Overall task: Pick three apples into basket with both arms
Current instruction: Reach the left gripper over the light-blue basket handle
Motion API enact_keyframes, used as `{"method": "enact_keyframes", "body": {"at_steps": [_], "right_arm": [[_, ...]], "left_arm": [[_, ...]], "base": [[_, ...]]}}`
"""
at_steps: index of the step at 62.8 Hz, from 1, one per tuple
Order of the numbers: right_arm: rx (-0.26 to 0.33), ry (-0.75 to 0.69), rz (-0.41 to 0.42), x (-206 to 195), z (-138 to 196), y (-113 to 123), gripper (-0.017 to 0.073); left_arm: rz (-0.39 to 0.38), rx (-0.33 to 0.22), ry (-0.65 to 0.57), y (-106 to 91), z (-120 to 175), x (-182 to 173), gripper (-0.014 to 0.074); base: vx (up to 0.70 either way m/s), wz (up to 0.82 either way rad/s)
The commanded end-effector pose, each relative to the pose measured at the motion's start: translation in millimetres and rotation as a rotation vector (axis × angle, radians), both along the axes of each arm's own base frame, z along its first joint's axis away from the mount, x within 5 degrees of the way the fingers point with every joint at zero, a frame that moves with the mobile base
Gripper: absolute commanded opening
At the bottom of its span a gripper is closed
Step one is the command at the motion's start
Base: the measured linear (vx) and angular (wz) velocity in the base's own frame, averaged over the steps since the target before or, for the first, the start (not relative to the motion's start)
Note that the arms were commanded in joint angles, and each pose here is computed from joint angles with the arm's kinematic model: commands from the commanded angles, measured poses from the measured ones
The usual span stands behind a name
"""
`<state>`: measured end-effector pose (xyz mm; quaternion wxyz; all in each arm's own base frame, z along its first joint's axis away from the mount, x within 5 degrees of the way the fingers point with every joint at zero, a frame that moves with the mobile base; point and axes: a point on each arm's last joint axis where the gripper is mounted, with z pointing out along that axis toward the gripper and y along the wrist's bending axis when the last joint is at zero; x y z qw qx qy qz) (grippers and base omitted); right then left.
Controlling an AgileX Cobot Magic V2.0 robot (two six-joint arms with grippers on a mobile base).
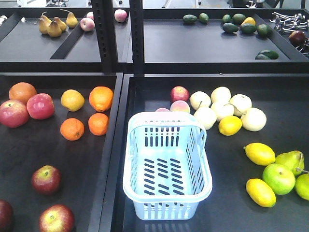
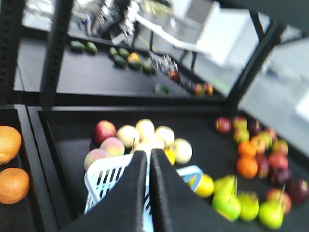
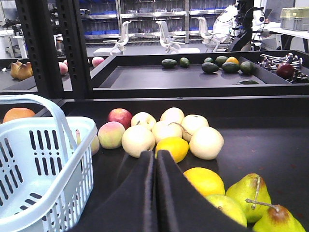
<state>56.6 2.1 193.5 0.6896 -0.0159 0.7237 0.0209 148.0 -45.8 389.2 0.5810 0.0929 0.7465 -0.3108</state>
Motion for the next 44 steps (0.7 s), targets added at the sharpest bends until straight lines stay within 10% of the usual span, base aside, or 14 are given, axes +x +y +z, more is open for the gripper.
{"method": "enact_keyframes", "body": {"at_steps": [1, 25, 44], "right_arm": [[-0.008, -0.077, 0.009, 0, 3, 1, -0.0004], [-0.008, -0.077, 0.009, 0, 3, 1, -0.0004], [-0.008, -0.077, 0.009, 0, 3, 1, -0.0004]], "left_arm": [[-0.070, 0.029, -0.043, -2.6, 16, 20, 0.0053], [-0.358, 0.211, -0.065, -35.5, 13, 117, 0.0547], [-0.616, 0.513, -0.131, -100.5, -11, 177, 0.0557]], "base": [[0.00, 0.00], [0.00, 0.00], [0.00, 0.00]]}}
